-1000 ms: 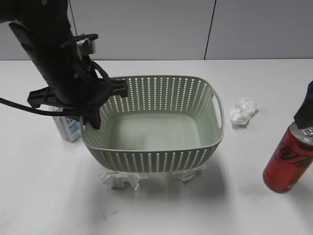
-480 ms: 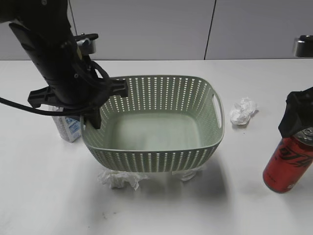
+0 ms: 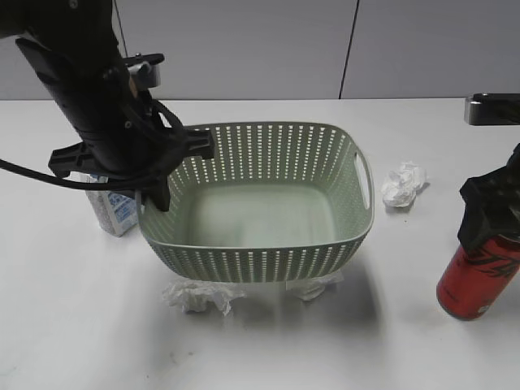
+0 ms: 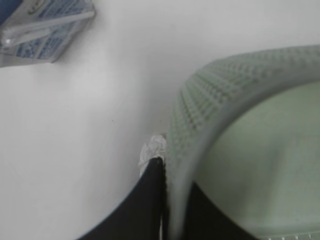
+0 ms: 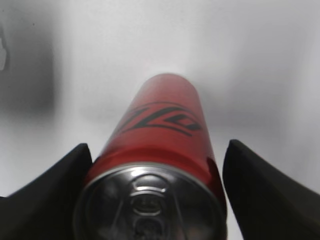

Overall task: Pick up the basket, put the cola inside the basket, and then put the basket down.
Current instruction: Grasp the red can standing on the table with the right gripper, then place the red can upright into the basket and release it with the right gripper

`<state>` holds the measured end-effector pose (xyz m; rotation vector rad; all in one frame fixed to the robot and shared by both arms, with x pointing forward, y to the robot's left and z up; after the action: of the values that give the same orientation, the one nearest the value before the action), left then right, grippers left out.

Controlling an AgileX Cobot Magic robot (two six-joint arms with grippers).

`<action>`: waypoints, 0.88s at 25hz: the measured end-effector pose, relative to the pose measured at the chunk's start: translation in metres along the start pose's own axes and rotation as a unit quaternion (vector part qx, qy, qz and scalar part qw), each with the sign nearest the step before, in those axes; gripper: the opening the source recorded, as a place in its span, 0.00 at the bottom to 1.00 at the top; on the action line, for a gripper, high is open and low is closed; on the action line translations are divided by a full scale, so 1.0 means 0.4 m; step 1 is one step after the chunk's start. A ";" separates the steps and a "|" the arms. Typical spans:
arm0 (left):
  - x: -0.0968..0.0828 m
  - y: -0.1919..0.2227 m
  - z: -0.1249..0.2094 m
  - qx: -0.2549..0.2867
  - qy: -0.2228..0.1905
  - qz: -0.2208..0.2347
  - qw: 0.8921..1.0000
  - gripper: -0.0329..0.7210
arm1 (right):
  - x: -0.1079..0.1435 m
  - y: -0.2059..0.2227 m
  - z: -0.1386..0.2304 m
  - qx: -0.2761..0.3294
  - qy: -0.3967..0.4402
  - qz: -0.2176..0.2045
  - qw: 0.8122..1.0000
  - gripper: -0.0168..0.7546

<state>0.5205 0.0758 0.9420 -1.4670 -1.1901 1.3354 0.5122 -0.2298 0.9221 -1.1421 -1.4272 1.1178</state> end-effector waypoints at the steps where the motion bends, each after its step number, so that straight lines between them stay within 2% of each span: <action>1: -0.001 0.000 -0.001 -0.001 0.000 0.001 1.000 0.05 | 0.000 0.000 0.000 0.000 0.000 0.000 1.000 0.78; 3: -0.001 0.000 -0.002 -0.002 0.000 0.002 1.000 0.05 | 0.000 0.000 0.001 0.001 0.000 0.000 1.000 0.70; 13: -0.017 -0.001 -0.027 -0.033 0.003 0.021 0.999 0.05 | -0.006 -0.028 0.001 0.001 -0.015 0.012 1.000 0.70; 20: -0.029 0.032 -0.046 -0.020 0.024 0.012 0.999 0.05 | 0.011 -0.272 -0.061 -0.087 -0.050 0.031 0.995 0.70; 22: -0.040 0.041 -0.061 -0.012 0.027 0.008 1.000 0.05 | 0.031 -0.353 -0.096 -0.132 -0.065 0.034 0.988 0.70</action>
<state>0.5469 0.0570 0.9328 -1.5244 -1.1652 1.2884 0.5337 -0.2342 1.0673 -1.3328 -1.6866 1.0892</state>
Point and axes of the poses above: a point on each arm's last joint axis where the gripper is mounted, y pointing out along that axis toward the gripper, x along the wrist's bending axis when the last joint is at zero, z = x × y, the point moved 7 cm from there along y, pointing out along that axis toward the gripper
